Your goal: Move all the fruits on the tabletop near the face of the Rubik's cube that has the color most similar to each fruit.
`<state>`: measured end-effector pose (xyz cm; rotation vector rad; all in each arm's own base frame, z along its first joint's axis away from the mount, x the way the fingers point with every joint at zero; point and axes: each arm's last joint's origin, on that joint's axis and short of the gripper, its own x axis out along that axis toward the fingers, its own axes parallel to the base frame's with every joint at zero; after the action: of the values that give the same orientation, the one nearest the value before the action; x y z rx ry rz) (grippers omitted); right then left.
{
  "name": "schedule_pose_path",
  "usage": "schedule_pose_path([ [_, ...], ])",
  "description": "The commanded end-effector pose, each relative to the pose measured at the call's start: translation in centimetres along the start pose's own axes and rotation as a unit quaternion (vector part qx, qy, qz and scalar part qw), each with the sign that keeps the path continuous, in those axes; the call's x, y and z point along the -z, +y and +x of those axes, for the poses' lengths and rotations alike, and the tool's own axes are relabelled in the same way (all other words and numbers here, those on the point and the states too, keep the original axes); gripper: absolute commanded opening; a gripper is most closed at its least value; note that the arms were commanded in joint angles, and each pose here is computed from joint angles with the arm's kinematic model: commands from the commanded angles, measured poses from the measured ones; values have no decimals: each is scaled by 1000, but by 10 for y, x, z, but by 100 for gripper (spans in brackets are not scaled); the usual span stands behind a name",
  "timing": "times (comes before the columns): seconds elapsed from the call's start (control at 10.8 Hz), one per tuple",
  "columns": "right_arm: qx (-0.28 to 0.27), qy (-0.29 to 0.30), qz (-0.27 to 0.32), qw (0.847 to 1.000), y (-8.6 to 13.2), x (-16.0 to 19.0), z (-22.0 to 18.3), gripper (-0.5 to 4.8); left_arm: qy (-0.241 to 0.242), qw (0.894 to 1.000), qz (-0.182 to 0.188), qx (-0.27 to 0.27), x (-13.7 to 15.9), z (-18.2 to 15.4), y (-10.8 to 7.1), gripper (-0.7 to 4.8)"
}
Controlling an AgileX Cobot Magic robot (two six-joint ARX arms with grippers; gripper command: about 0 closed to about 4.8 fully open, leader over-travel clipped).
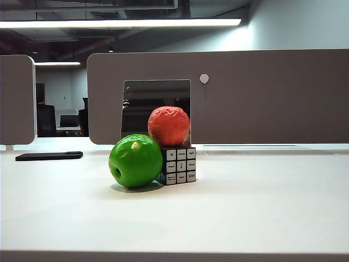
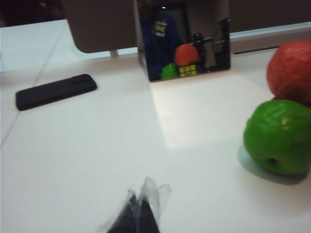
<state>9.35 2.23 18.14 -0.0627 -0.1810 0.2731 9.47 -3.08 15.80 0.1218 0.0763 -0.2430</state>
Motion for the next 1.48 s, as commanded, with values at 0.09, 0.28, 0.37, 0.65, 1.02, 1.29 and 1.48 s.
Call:
schedule_pose_path([
  [0.09, 24, -10, -7, 1000, -5, -2, 0, -1, -21, 999, 23, -9, -4, 0, 1, -6],
  [0.28, 30, -10, -13, 999, -10, -2, -1, -1, -21, 999, 26, -9, -4, 0, 1, -6],
  [0.37, 30, -9, -15, 999, -11, -2, -1, -1, -21, 999, 27, -9, -4, 0, 1, -6],
  [0.65, 17, -14, -4, 1000, -20, -3, -4, -1, -43, 994, -16, -98, -7, -2, 26, -6],
  [1.02, 17, -13, 8, 1000, -20, -2, -4, -1, -69, 996, -47, -26, -10, -3, 30, -5],
  [1.29, 27, -13, 22, 999, -21, -2, -4, -1, -77, 996, -42, 17, -12, -4, 27, -6],
  [1.48, 92, -13, 6, 996, -24, -2, -5, -1, -118, 987, -41, -101, -20, -6, 35, -6],
])
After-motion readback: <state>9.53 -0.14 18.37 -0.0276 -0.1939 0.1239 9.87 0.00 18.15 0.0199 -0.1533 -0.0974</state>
